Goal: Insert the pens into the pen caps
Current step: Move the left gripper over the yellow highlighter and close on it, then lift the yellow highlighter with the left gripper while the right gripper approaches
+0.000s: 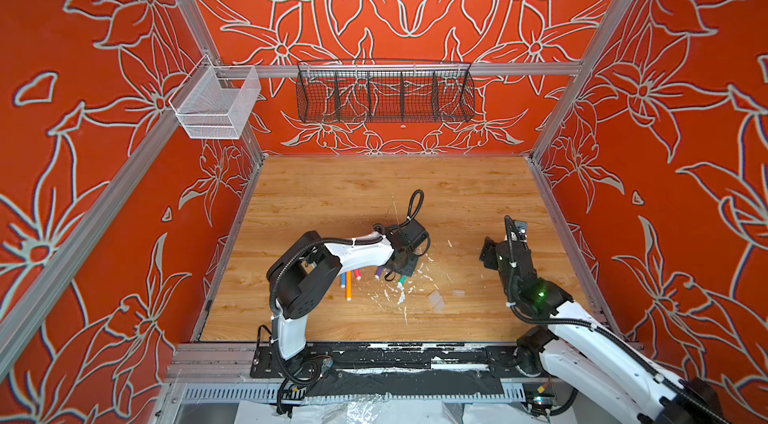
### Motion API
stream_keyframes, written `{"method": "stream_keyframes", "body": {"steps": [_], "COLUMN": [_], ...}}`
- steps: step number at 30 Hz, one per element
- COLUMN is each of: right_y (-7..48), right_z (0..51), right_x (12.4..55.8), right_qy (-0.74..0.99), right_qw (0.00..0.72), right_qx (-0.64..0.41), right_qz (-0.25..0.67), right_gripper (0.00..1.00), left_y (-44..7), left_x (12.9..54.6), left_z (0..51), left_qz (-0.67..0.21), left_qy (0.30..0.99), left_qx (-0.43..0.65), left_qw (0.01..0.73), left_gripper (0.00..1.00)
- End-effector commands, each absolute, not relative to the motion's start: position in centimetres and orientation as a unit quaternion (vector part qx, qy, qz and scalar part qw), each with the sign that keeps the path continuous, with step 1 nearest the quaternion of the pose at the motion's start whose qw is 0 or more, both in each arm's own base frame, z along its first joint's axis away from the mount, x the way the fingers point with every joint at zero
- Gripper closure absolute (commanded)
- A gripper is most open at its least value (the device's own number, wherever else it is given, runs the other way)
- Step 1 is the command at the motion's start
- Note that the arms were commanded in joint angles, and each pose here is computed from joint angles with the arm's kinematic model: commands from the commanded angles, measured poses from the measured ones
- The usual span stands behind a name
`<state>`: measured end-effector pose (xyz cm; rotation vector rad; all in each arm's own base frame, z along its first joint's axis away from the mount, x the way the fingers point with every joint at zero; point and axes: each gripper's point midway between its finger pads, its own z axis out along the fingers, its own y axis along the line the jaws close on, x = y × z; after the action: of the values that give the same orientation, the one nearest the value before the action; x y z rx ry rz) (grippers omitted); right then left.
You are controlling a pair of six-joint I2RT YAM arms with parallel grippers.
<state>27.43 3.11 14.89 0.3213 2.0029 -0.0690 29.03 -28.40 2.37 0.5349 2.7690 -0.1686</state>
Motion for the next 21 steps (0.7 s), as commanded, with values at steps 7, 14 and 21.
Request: {"method": "stream_keyframes", "body": {"steps": [7, 14, 21], "right_y": [7.0, 14.6, 20.5], "right_z": [16.2, 16.7, 18.0], "right_x": [26.6, 25.5, 23.9], "right_qy": [0.837, 0.811, 0.787], "right_qw": [0.504, 0.474, 0.451], "right_qx": [0.162, 0.14, 0.118], "right_qz": [0.137, 0.313, 0.404], "right_gripper": [0.27, 0.28, 0.29], "left_y": [-28.1, -28.2, -29.7], "left_x": [28.4, 26.8, 25.3], "left_z": [9.7, 13.6, 14.4], "left_qz": [-0.128, -0.196, -0.231], "left_qy": [0.948, 0.927, 0.916], "left_qx": [0.19, 0.187, 0.2], "left_qw": [0.222, 0.261, 0.26], "left_gripper": [1.0, 1.0, 1.0]}}
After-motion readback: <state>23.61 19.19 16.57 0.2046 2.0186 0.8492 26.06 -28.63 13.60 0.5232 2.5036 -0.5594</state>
